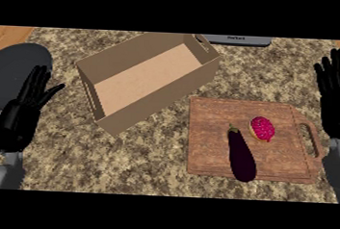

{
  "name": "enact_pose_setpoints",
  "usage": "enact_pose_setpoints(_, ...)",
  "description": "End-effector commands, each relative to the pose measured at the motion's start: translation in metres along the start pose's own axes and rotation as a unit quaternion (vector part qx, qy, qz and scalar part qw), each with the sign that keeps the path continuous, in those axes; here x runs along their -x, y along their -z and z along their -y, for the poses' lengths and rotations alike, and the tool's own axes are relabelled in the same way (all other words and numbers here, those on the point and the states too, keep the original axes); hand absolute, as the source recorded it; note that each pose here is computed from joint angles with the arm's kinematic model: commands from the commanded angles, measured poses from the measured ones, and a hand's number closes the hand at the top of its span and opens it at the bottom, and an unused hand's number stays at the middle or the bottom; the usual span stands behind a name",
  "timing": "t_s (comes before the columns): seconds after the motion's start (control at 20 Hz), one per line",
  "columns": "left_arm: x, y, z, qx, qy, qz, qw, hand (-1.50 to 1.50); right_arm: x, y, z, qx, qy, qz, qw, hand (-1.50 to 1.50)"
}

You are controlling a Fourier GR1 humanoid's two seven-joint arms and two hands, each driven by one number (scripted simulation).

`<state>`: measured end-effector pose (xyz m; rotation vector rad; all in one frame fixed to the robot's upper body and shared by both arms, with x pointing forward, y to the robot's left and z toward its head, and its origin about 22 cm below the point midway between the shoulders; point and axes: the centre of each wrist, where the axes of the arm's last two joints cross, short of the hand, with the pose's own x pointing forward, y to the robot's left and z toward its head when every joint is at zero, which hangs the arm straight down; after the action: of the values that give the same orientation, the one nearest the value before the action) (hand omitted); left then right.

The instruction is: Pick the cupcake from the cutting board and place it in the cardboard box

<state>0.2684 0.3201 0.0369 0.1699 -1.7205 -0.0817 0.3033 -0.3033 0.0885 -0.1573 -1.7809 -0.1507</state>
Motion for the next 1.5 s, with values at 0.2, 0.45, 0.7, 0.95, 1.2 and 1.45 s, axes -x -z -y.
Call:
enact_pose_setpoints(0.2, 0.004, -0.007, -0.044, -0.084, 0.185, -0.081, 0.9758, 0.00, 0.017, -0.007, -0.003, -0.207, 0.030, -0.045, 0.977, -1.50)
enact_pose_setpoints(0.45, 0.026, -0.019, -0.049, -0.074, 0.203, -0.136, 0.9670, 0.00, 0.014, -0.021, 0.028, -0.343, -0.300, 0.012, 0.890, -1.50)
enact_pose_setpoints(0.7, 0.024, -0.011, -0.039, -0.090, 0.205, -0.143, 0.9640, 0.00, 0.088, -0.053, 0.073, -0.298, -0.059, 0.051, 0.952, -1.50)
enact_pose_setpoints(0.95, 0.040, -0.008, -0.028, -0.076, 0.209, -0.149, 0.9635, 0.00, 0.065, 0.003, 0.097, -0.344, -0.162, 0.109, 0.918, -1.50)
enact_pose_setpoints(1.2, 0.025, 0.004, -0.038, -0.078, 0.212, -0.141, 0.9638, 0.00, 0.037, 0.024, 0.103, -0.412, -0.338, 0.081, 0.842, -1.50)
enact_pose_setpoints(1.45, 0.018, 0.004, -0.041, -0.072, 0.211, -0.141, 0.9647, 0.00, 0.004, 0.061, 0.079, -0.464, -0.393, 0.043, 0.793, -1.50)
